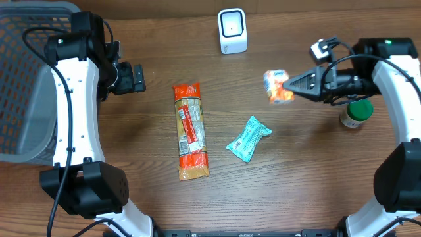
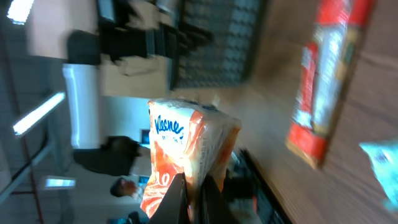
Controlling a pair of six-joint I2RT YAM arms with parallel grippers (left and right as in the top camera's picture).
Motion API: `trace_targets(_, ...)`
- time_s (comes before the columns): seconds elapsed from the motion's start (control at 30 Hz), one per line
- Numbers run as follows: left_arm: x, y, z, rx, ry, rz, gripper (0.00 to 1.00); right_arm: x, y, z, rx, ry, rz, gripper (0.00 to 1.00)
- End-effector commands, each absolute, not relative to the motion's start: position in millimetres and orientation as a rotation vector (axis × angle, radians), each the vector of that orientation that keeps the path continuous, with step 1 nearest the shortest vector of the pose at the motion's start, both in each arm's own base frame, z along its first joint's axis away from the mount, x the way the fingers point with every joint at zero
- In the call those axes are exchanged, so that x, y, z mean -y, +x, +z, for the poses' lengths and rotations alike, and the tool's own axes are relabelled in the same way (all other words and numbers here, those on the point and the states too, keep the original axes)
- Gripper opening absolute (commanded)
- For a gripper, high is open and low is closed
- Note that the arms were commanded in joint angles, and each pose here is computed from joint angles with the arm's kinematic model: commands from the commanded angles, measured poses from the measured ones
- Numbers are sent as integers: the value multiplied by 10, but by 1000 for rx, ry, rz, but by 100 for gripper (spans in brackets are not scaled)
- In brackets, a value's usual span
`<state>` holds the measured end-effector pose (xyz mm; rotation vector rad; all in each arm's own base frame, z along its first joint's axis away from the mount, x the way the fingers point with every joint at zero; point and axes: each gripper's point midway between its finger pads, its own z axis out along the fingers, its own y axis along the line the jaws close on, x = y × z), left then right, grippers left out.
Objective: Scan the item barcode
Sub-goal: 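Lift the tissue pack and swing it up to the right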
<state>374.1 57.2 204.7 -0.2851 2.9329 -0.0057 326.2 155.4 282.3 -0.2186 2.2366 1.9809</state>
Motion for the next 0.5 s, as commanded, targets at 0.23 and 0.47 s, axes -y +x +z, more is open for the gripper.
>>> trace_targets(0.23,-552,3746,2190,-2893,-255,-10,99,-1395,3379,3135,-1985,-248,1987,4)
trace_targets(0.47,-552,3746,2190,-2893,-255,-10,100,-1400,3334,3201,-1973,-270,1973,4)
